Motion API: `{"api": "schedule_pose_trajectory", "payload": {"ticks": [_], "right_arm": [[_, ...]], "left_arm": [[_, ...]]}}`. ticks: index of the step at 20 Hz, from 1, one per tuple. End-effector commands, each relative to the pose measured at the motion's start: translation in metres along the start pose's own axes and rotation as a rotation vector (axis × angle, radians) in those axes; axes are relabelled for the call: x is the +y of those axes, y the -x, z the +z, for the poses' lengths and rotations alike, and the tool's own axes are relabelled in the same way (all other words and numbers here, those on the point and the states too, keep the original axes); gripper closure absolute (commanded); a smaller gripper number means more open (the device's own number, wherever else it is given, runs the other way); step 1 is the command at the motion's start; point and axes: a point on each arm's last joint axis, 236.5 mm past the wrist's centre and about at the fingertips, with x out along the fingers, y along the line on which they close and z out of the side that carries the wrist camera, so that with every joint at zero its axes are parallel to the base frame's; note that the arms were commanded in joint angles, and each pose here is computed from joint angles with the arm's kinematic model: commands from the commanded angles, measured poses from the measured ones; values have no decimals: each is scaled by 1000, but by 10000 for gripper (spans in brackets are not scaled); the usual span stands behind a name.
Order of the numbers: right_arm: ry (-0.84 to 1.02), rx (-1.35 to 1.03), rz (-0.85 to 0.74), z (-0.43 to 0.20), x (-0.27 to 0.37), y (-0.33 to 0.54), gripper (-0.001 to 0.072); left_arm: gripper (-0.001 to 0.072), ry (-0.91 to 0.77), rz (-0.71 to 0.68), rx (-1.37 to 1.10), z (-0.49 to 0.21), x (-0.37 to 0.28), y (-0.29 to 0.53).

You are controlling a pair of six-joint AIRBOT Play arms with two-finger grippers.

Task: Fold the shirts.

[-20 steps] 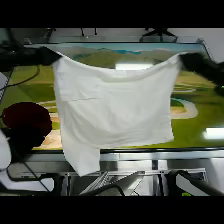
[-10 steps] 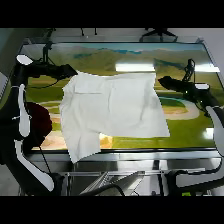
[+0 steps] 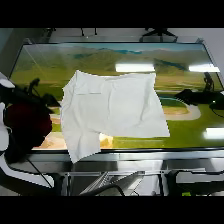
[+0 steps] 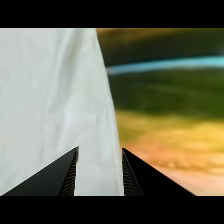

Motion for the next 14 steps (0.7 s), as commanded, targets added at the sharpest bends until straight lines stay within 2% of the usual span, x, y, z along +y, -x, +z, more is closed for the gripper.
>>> {"api": "schedule_pose_trajectory", "payload": {"ticks": [1,5,9,10,12,13,14], "right_arm": [[-87,118,-62,-33,-32,22,386],[-91,196,-70,-56,-36,23,386],[-165,293,-54,-104,-43,6,380],[-182,314,-49,-115,-43,1,317],[-197,352,-30,-137,-43,-6,312],[-211,367,-26,-146,-43,-8,312],[-223,379,-23,-153,-43,-10,311]], "left_arm": [[24,158,59,52,-68,52,-36],[24,124,-80,-48,-61,35,-72],[24,74,-46,-99,-47,33,-84],[38,62,-52,-111,-43,28,-85],[327,18,-118,-149,-33,8,-85],[401,-1,-145,-164,-29,0,-84],[421,-14,-151,-167,-28,-4,-86]]}}
